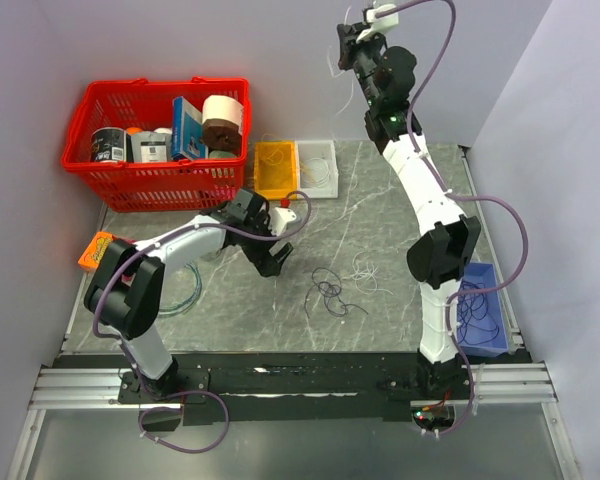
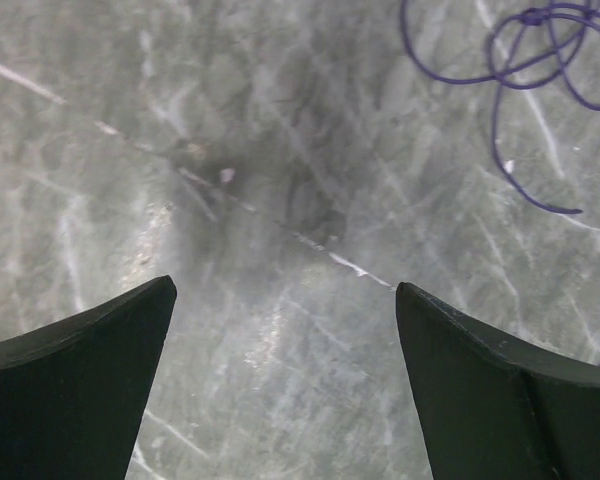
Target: Untangle the cables
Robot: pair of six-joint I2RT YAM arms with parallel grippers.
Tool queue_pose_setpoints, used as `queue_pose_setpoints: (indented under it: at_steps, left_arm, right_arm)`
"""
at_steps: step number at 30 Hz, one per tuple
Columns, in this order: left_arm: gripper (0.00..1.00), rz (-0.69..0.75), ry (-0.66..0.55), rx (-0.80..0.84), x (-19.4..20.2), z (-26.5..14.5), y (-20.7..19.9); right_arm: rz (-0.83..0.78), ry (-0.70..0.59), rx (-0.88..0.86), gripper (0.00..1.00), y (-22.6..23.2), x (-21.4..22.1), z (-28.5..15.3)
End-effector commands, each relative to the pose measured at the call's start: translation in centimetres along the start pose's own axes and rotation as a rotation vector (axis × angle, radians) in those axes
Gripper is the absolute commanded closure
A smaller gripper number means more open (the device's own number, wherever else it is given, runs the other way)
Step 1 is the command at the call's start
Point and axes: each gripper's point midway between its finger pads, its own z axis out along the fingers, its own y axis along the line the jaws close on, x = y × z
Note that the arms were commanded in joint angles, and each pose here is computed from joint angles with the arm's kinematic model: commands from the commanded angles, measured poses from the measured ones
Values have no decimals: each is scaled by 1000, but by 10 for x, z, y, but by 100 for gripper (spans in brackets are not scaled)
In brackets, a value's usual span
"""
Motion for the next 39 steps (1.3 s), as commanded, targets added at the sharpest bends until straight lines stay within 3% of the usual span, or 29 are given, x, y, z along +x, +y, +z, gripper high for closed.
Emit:
queue_pose_setpoints:
  at_steps: [1,17,27,39]
  left_arm:
    - [2,-20,-34,-18,-3,-7,10]
    - [2,-54,-28,4,6,-5,14]
    - [2,-59,-24,9,8,-5,13]
    - [3,-58,-23,9,8,-5,13]
  right_arm:
    - [-20,-62,0,100,-2,-25,2]
    - [-90,-243,4,100,-6,-102,-4]
    - [-93,-294,-19,100,0,-120,-6]
    - [-66,-187,-30,100,0,-65,4]
